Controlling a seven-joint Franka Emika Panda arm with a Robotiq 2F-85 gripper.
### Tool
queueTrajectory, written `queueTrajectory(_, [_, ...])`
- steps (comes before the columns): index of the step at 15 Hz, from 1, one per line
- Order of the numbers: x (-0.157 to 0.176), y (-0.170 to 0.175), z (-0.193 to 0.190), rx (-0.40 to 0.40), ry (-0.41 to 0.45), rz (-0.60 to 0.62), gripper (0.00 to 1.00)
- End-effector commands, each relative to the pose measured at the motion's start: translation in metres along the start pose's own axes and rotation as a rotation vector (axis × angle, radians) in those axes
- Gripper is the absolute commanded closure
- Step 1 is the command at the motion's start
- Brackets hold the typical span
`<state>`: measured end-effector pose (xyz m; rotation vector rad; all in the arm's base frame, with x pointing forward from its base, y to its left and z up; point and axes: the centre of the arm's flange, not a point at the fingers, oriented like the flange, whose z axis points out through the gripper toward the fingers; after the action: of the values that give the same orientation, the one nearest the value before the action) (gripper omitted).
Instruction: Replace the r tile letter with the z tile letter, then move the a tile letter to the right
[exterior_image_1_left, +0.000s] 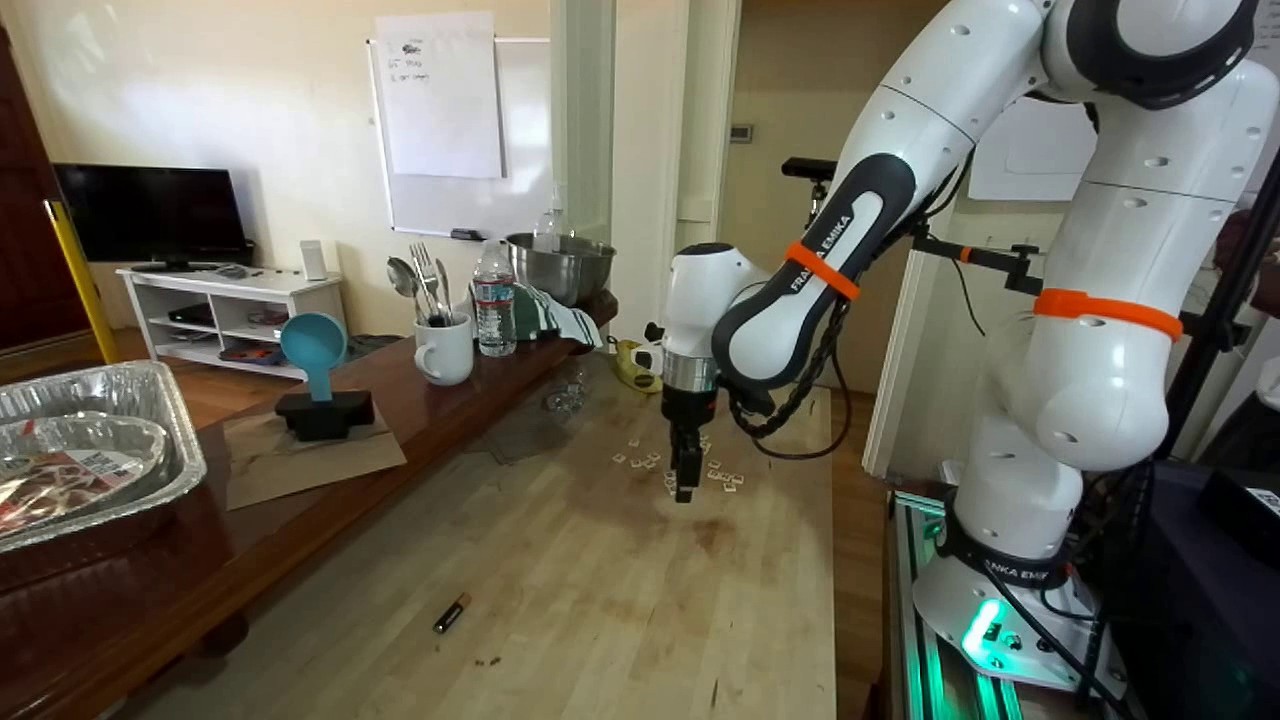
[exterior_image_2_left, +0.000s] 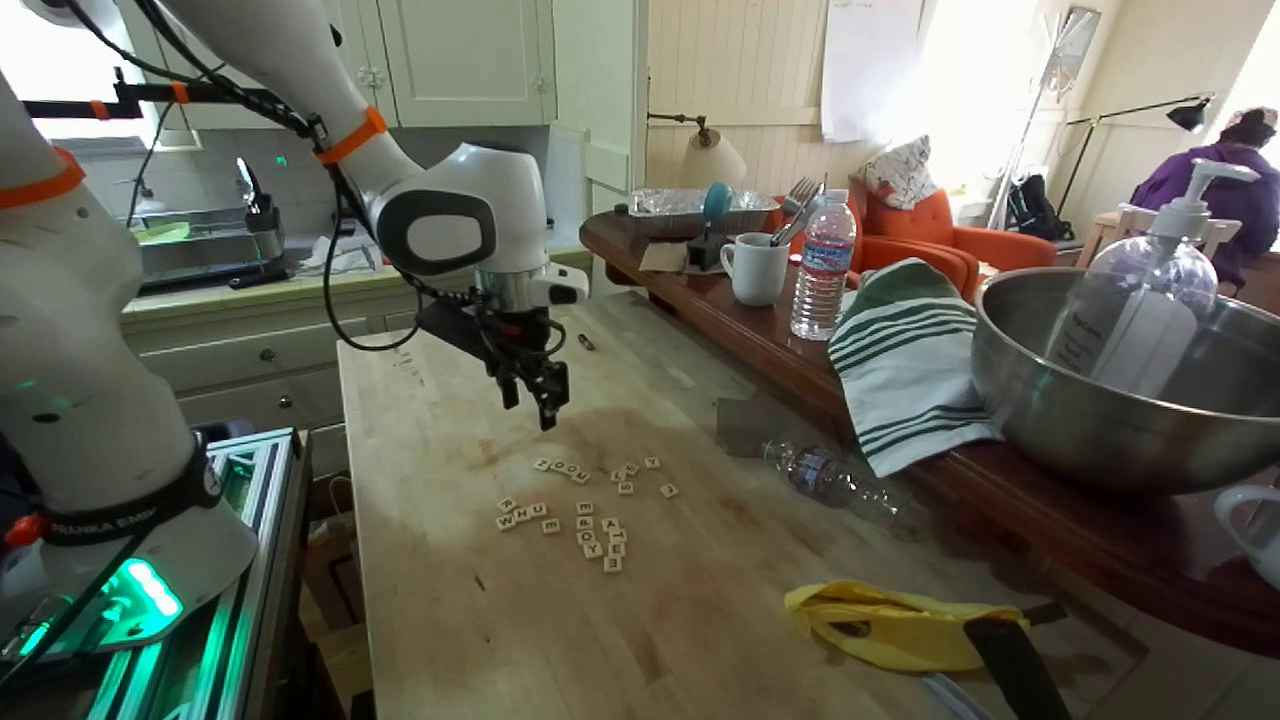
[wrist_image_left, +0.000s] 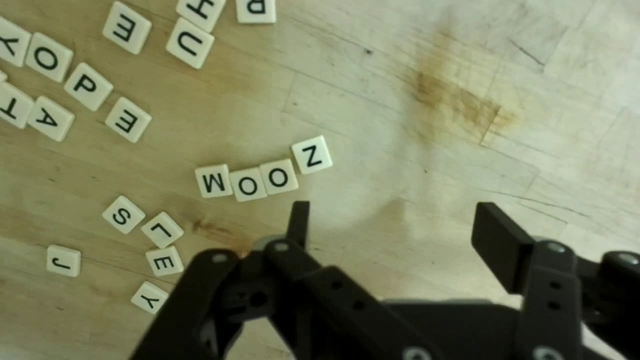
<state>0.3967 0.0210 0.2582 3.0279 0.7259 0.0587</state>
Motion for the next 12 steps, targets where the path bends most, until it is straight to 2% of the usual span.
queueTrajectory(1, [-0.032,0.01,-0.003,-0.017,-0.014,-0.12,0.0])
queueTrajectory(5, [-0.037,0.02,-0.003,-0.039,-0.021,-0.185,0.0])
queueTrajectory(11, [-0.041,0.03,-0.005,-0.049,-0.013,-0.19,0.0])
queueTrajectory(12, [-0.017,0.037,-0.001,-0.039,-0.02,-0.178,0.0])
